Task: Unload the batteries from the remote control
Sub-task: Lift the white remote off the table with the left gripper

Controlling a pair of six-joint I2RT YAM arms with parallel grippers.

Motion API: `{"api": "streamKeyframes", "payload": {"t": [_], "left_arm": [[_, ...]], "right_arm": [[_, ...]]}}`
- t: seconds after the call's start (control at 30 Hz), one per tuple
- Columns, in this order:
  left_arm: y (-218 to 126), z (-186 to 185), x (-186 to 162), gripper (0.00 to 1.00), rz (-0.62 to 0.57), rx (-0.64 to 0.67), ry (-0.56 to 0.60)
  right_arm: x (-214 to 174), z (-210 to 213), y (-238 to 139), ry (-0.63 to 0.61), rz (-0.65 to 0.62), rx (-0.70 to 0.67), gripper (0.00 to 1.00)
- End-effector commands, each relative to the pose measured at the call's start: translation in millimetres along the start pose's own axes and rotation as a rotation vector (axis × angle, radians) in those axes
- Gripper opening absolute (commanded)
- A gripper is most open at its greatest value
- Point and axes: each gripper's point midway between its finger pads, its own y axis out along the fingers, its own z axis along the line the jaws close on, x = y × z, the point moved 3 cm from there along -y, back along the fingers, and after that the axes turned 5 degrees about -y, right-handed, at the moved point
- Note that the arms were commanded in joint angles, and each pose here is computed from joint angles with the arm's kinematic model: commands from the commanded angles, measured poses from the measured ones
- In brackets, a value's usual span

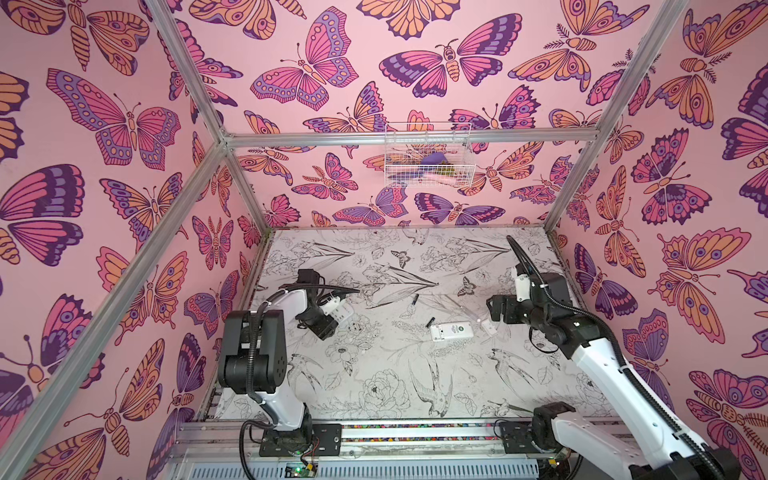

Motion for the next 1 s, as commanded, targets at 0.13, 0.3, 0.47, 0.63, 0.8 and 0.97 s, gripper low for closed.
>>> {"api": "streamKeyframes", "payload": {"t": [0.13, 0.3, 0.47, 0.63, 0.8, 0.97], "left_arm": [[-2.1, -13.3, -2.1, 0.6, -0.015, -0.058, -0.005], [-10.1, -15.4, 1.0, 0.51, -0.041, -0.054, -0.001], [-23.2, -19.7, 9.8, 0.49, -0.094, -0.061, -0.018], [-43.4, -30.5, 30.8, 0.4, -0.185, -0.118, -0.022], [-79.4, -41.6, 64.0, 0.37, -0.31, -0.208, -0.06], [-119.8, -68.3, 93.0, 0.36, -0.428, -0.34, -0.029]], "right_arm": [[3.8, 13.0, -0.2, -0.065, -0.046, 0.102, 1.0], [8.6, 17.5, -6.8, -0.105, -0.091, 0.128, 1.0], [11.8, 20.9, -10.8, -0.14, -0.138, 0.148, 0.98], [17.9, 28.8, -20.7, -0.232, -0.219, 0.18, 0.95], [25.5, 41.2, -27.4, -0.362, -0.305, 0.233, 0.94], [35.7, 65.4, -35.5, -0.596, -0.369, 0.252, 0.93]]}}
